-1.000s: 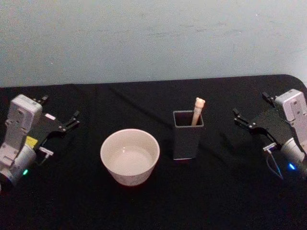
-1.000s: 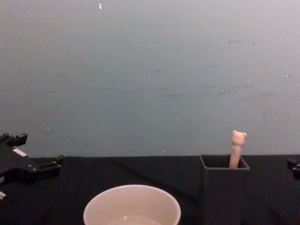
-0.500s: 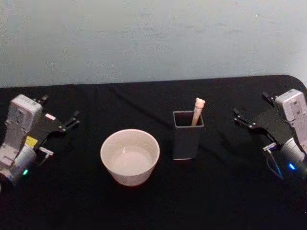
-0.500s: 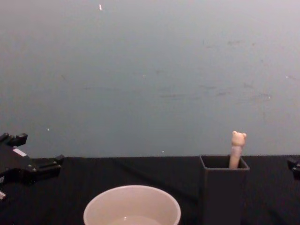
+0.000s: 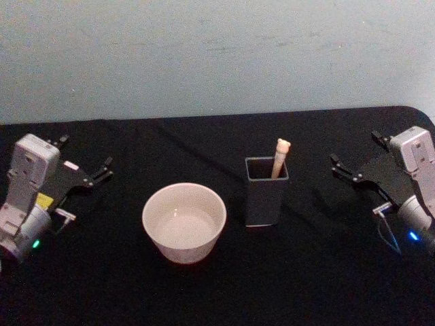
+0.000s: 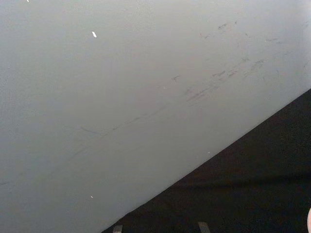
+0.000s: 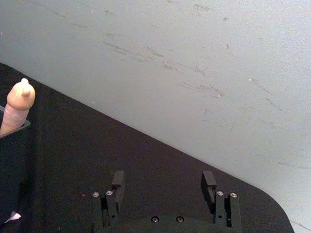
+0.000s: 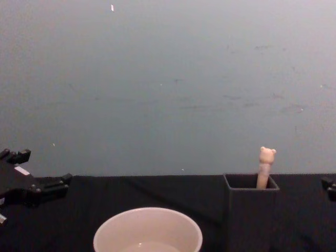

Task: Pick up the stirring spoon with one hand, stir inside the cup, then place it back in its original position.

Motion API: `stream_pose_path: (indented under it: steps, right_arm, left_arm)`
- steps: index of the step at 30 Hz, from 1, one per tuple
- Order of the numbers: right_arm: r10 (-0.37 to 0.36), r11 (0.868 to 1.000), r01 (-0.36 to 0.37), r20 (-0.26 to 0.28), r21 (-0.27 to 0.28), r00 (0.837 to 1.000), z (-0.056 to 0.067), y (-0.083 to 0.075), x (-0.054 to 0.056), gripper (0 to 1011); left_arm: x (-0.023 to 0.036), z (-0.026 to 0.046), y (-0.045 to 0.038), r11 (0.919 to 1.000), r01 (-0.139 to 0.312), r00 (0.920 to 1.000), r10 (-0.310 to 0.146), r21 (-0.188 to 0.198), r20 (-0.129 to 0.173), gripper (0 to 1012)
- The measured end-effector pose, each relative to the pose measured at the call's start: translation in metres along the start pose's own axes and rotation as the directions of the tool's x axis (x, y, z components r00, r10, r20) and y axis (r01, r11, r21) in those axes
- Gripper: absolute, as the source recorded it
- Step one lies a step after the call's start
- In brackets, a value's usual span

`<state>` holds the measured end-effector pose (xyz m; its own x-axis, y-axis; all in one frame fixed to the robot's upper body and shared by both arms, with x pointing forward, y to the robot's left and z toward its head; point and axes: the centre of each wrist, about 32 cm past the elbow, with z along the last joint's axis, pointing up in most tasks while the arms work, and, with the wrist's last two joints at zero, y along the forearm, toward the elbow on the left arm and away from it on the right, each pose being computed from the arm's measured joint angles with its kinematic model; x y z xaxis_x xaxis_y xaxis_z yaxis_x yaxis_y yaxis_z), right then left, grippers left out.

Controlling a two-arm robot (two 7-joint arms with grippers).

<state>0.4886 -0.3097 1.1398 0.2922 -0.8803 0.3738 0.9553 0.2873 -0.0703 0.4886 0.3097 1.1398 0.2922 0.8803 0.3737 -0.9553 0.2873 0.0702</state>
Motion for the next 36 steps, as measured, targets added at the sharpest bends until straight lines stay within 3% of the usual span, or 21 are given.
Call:
stream_pose_path:
  steps: [36]
  right_arm:
    - [0.000, 1.000, 0.000, 0.000, 0.000, 1.000, 0.0000, 0.0000, 0.0000, 1003]
  left_arm:
    - [0.0000, 0.0000, 0.0000, 1.0000, 0.000, 1.0000, 0.000, 0.000, 0.000, 1001]
